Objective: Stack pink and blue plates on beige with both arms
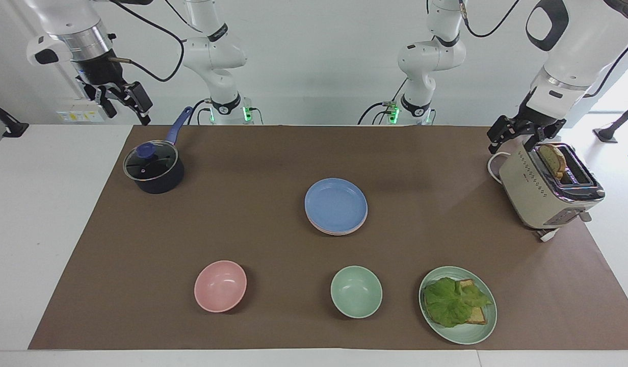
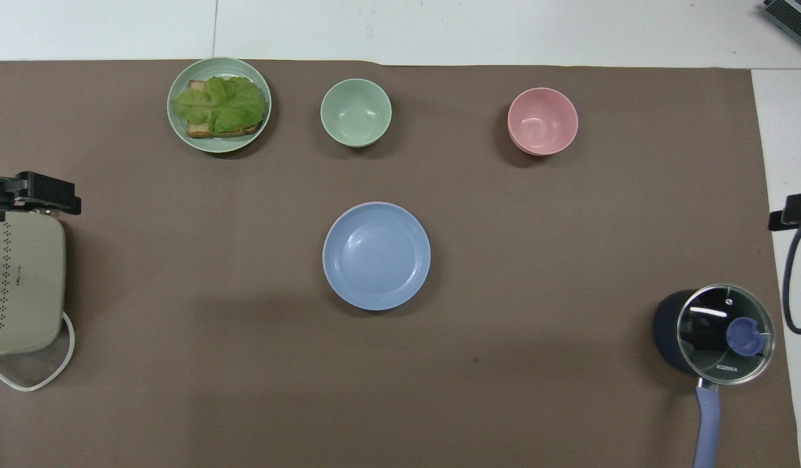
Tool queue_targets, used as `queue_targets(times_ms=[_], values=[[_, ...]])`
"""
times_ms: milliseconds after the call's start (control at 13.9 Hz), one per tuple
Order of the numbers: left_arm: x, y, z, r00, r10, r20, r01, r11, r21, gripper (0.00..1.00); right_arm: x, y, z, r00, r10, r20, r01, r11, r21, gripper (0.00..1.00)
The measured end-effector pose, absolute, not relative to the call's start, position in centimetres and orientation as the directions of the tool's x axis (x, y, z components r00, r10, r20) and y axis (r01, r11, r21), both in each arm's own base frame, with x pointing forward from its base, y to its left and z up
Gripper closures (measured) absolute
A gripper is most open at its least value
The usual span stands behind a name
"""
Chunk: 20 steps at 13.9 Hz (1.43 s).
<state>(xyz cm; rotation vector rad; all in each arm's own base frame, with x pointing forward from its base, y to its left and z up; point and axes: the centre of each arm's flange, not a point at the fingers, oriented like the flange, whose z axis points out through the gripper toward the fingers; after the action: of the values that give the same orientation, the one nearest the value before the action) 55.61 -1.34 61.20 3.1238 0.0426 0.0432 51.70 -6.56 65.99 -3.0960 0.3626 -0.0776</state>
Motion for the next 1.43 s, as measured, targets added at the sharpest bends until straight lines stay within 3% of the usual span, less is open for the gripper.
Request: queue_targets(times_ms=[1435], values=[[55.6,-1.4,61.2,0.999,0.027,0.027,0.027,-0.999,0.018,0.0,51.8,-2.0,66.2,0.99,-0.137,0.027,-0.138,-0.99,0.02,0.0]])
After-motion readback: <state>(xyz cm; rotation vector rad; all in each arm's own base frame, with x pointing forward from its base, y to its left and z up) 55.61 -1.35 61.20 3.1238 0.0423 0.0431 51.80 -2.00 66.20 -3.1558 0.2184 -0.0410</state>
